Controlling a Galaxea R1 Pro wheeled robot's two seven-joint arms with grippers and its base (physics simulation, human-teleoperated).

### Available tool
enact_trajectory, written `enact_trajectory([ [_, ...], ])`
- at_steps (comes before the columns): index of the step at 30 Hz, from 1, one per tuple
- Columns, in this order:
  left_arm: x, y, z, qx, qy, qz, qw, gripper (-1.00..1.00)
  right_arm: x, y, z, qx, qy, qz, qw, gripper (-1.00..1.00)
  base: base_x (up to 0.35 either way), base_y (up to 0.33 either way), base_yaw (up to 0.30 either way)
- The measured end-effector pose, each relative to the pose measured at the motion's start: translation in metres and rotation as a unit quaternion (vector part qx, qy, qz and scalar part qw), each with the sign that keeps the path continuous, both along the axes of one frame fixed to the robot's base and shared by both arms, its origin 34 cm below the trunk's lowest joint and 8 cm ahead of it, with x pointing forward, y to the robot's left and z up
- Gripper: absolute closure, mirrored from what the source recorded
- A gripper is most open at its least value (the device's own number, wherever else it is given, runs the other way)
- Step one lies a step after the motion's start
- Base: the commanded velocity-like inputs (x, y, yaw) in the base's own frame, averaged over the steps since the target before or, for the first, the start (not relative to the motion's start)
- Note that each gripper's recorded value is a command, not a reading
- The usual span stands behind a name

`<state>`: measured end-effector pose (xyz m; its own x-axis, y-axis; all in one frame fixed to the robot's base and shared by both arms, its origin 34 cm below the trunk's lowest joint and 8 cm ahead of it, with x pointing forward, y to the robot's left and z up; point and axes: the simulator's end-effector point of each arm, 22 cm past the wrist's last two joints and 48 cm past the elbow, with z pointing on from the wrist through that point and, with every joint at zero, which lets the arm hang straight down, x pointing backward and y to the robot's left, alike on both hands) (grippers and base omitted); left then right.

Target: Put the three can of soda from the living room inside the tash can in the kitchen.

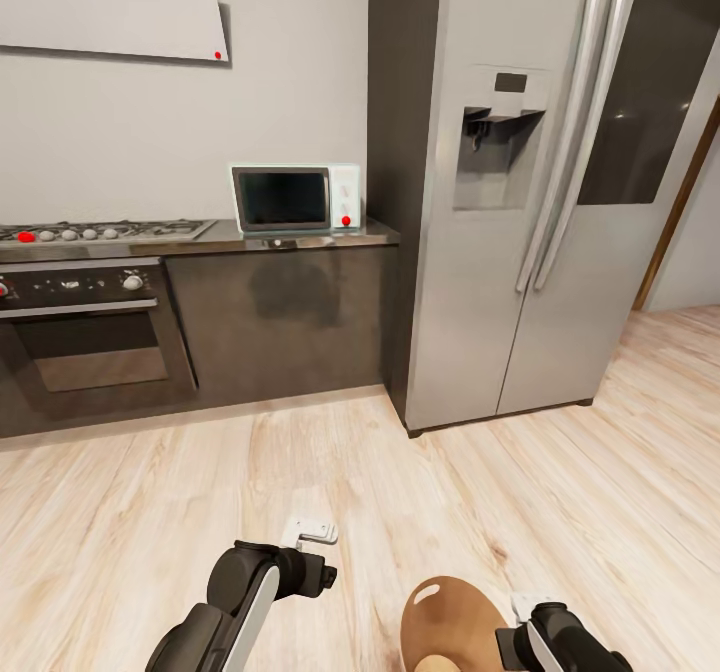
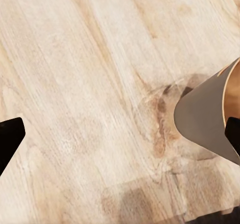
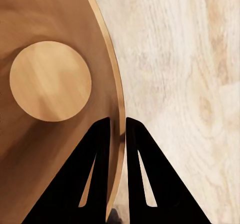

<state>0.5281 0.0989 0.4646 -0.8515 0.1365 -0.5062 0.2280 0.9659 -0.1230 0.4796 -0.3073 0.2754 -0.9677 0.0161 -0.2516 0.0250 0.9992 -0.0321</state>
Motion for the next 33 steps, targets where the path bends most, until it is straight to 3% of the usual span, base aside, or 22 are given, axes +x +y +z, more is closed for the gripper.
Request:
enact_trajectory([
  [18,-0.001,-0.006,0.001,-0.012,0.001,-0.006,0.9999,-1.0,0.0,-0.001,0.0,-0.002,-0.001,-0.002,1.0,1.0,0.0,0.0,-0.013],
  [33,0.007,-0.007,0.022,-0.015,-0.02,-0.005,0.9997,-1.0,0.008,-0.003,0.017,-0.007,-0.011,0.002,0.9999,1.0,0.0,0.0,-0.086],
])
